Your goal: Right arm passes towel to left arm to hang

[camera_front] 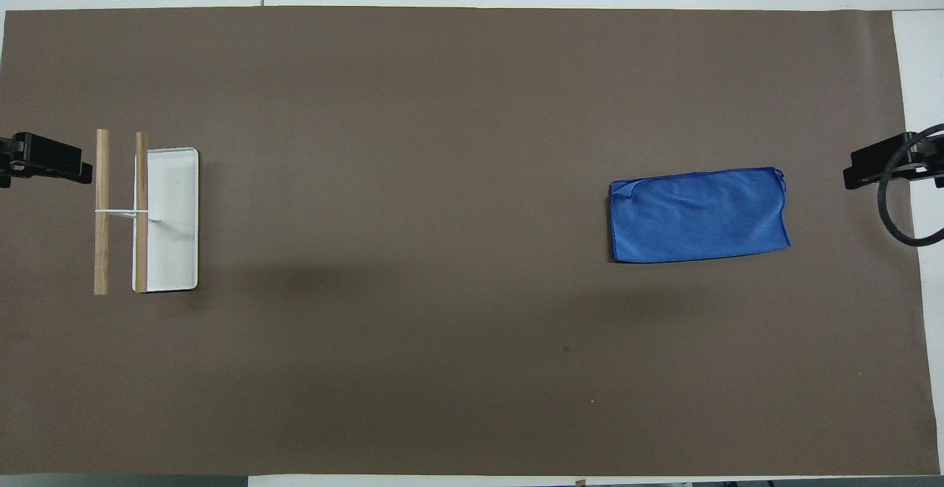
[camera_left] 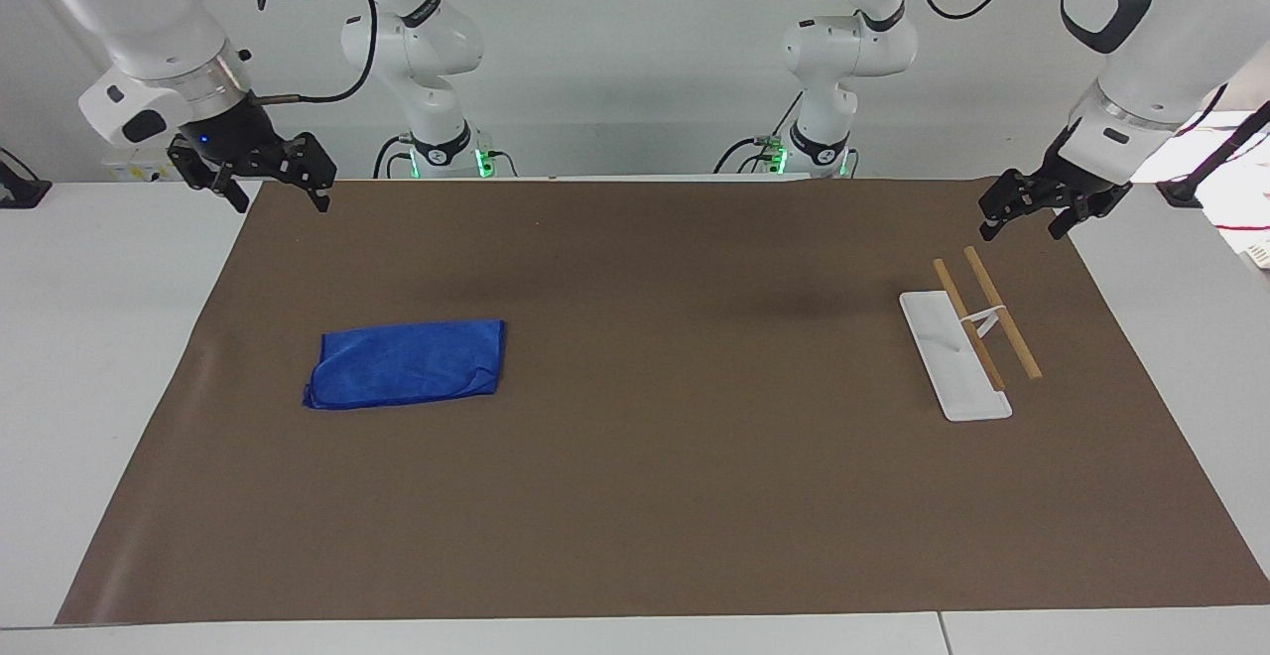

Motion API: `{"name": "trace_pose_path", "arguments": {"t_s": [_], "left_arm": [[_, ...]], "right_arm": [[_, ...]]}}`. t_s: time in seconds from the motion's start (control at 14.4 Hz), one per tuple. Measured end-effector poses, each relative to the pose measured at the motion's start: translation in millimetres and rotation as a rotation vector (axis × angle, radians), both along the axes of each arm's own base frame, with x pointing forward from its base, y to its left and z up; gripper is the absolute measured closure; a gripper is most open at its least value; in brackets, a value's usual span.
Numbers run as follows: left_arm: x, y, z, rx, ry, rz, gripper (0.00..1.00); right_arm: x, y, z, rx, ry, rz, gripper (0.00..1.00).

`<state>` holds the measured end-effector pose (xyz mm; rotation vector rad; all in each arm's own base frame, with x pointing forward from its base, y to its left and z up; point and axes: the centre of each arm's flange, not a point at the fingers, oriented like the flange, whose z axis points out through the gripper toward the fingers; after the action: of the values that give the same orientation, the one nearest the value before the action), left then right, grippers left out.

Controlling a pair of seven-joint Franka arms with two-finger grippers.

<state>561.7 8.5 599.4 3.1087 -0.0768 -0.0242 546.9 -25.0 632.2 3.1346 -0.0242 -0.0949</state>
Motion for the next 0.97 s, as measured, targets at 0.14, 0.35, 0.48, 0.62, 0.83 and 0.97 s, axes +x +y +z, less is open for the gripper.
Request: {"name": "trace_pose_path", "arguments": {"t_s": [0.14, 0.35, 0.48, 0.62, 0.83, 0.97], "left_arm": [[0.0, 0.0, 0.0, 0.000, 0.000, 0.000, 0.00], [0.0, 0.0, 0.0, 0.000, 0.000, 0.000, 0.00], [0.0, 0.0, 0.0, 0.000, 0.000, 0.000, 0.00], [0.0, 0.0, 0.0, 0.000, 0.000, 0.000, 0.00], [0.0, 0.0, 0.0, 0.000, 0.000, 0.000, 0.00], [0.0, 0.0, 0.0, 0.000, 0.000, 0.000, 0.00]], "right_arm": [[0.0, -4.8, -3.7, 0.000, -0.002, -0.009, 0.00], [4.4, -10.2, -30.7, -0.003, -0.088, -0.016, 0.00], [-1.2, -9.9, -62.6, -0.004, -0.133, -0.014, 0.00], [-11.7, -9.1, -100.3, -0.002, -0.130, 0.009, 0.00], [-8.6, -8.0, -173.7, -0.005, -0.150, 0.066, 0.00], [-0.3, -7.7, -223.1, -0.009, -0.166, 0.092, 0.00]]}}
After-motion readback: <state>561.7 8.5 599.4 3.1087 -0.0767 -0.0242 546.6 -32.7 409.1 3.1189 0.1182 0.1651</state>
